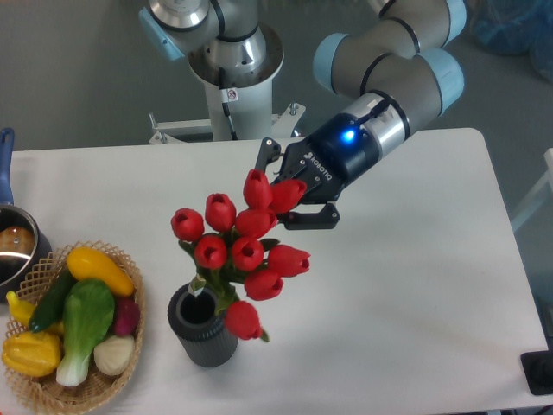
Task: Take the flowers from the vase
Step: 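Lift the gripped tulips up out of the black vase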
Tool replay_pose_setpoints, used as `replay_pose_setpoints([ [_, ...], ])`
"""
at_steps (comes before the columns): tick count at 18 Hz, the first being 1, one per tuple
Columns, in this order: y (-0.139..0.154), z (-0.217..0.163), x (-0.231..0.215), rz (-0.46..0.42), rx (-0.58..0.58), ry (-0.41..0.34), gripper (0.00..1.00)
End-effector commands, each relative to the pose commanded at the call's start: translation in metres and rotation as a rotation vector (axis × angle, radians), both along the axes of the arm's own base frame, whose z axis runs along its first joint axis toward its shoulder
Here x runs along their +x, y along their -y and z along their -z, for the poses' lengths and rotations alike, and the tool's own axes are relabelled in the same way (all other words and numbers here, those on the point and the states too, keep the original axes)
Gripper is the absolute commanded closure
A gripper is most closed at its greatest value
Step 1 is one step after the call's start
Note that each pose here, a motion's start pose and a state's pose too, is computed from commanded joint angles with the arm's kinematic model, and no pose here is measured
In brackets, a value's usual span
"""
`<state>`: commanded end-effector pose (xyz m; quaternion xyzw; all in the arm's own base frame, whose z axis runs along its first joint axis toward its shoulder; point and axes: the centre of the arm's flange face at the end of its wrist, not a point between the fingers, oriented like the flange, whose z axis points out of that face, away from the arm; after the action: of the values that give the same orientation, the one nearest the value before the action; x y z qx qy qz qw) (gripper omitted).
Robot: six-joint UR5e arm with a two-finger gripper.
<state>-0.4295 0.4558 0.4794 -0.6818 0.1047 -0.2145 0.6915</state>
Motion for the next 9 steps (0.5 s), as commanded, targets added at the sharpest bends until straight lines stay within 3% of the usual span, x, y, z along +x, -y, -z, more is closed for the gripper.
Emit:
replay_pose_setpoints([
  [5, 0.016, -0.009, -0.013, -0.032, 0.018, -0.025, 1.0],
  [9, 0.029, -0.021, -0.025, -0.094, 0.012, -0.201, 1.0],
])
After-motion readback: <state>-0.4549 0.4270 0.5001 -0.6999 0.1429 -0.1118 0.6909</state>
